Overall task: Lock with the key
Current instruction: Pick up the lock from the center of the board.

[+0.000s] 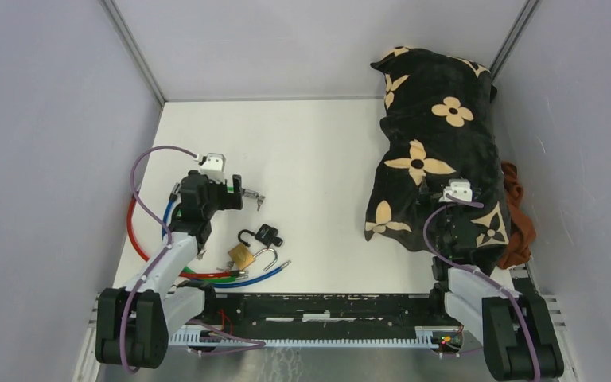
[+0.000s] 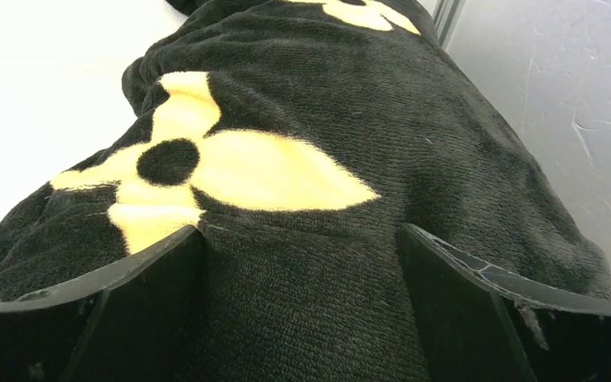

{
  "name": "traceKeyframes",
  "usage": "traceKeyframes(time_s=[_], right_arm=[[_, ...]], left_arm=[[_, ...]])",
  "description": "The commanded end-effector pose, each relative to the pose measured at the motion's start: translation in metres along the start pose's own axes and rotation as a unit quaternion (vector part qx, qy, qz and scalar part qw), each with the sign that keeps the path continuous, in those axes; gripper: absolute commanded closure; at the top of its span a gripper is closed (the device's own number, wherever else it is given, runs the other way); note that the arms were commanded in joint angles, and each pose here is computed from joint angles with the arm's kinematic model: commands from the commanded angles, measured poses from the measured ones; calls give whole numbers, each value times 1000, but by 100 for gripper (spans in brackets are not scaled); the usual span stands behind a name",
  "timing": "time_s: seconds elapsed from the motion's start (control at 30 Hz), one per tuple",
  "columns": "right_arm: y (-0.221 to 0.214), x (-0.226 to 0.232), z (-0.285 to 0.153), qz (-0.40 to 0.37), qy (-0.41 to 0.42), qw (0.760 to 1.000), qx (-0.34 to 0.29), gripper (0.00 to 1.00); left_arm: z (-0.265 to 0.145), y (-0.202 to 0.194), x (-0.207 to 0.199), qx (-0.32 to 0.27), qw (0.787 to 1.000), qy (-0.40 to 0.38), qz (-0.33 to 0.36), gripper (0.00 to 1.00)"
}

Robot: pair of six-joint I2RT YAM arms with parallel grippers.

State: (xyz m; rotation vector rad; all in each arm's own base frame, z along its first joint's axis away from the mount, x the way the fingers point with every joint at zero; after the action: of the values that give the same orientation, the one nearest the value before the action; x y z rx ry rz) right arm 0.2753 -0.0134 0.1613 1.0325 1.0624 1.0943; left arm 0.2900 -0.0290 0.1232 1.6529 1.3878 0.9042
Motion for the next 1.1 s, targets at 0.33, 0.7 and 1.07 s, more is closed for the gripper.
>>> traceKeyframes(time_s=[0.33, 0.7, 1.07], right_arm=[[54, -10, -1, 21, 1, 998, 66, 2], [128, 12, 7, -16, 133, 991, 27, 2], [132, 114, -11, 32, 470, 882, 19, 7]], left_arm=[[-40, 52, 3, 30, 976, -67, 203, 0], [-39, -4, 55, 314, 918, -29, 240, 8], [44, 0, 111, 341, 895, -66, 282, 6]])
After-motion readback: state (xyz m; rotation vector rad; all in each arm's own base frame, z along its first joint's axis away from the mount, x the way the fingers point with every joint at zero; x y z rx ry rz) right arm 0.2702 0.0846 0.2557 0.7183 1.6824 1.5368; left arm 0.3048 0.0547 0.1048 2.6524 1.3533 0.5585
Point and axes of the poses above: each gripper's point midway between its finger pads, its own z axis out along the fingers, its own x axis along the line the jaws close on, y = z × x, the point moved 4 cm from there along -z, back along the fingers, and after that the axes turned 1 degree about z, right-handed, at the moved point
